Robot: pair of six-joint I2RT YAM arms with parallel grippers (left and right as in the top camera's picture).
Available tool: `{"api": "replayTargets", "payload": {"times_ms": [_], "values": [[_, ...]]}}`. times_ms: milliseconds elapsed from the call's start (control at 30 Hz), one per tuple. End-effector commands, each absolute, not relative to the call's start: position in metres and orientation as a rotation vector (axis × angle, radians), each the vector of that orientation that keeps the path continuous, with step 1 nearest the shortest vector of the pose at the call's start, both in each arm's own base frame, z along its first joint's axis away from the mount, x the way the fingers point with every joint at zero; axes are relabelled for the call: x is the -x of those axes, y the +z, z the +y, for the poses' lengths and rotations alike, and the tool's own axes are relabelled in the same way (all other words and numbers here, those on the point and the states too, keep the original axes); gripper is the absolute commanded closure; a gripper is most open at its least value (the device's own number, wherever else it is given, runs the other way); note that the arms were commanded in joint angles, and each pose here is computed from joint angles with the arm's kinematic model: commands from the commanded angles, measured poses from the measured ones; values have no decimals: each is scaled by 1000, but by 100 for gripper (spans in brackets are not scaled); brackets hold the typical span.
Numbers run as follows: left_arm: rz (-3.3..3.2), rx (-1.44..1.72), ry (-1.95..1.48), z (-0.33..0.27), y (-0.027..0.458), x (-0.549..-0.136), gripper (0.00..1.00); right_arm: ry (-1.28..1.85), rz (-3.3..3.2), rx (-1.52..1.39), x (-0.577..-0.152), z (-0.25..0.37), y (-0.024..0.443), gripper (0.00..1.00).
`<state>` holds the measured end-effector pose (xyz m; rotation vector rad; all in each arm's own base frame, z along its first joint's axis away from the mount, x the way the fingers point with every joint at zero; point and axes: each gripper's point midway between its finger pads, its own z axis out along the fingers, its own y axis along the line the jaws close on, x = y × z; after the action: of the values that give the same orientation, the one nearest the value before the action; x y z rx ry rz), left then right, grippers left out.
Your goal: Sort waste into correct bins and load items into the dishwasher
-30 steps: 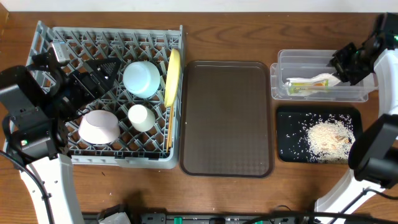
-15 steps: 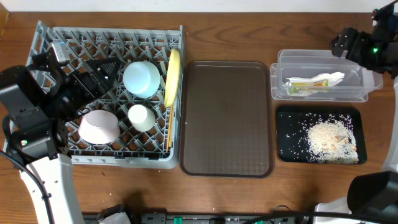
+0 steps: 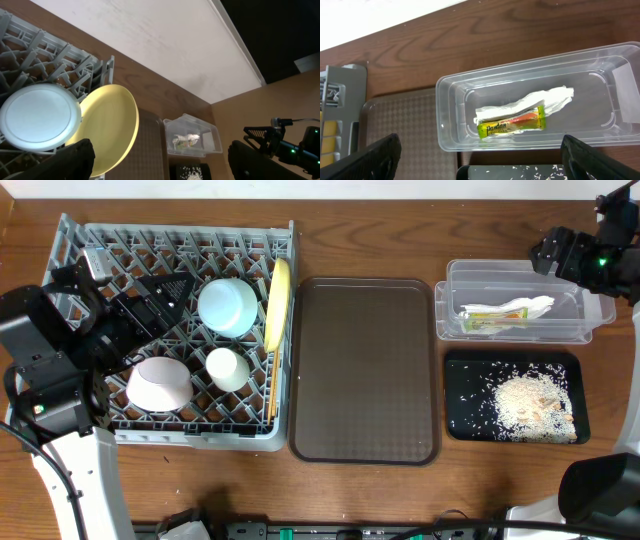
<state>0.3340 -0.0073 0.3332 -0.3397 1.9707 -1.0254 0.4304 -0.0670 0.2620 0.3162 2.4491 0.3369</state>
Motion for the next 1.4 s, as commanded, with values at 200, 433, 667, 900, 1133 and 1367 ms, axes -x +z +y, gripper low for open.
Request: {"api": "replayTargets", "payload": {"times_ms": [200,433,667,900,1133,1367], "values": [[1961,334,-1008,-5,337,-334,12,310,2439,-292,-422,-67,273,1],[1961,334,-1007,-5,337,-334,12,156,2194,-38,-375,-47,372,1],[1961,334,-1008,-5,337,-334,12,-11,1893,155,-317,-22,464,1],[1961,334,-1007,-5,337,-334,12,-79,1721,163,-270,-13,496,1],[1961,334,-1007,-5,337,-334,12,-84,1520,216,-252,2,471,1],[1961,334,-1007,-5,337,-334,12,-62,1467,247,-242,14,383,1]]}}
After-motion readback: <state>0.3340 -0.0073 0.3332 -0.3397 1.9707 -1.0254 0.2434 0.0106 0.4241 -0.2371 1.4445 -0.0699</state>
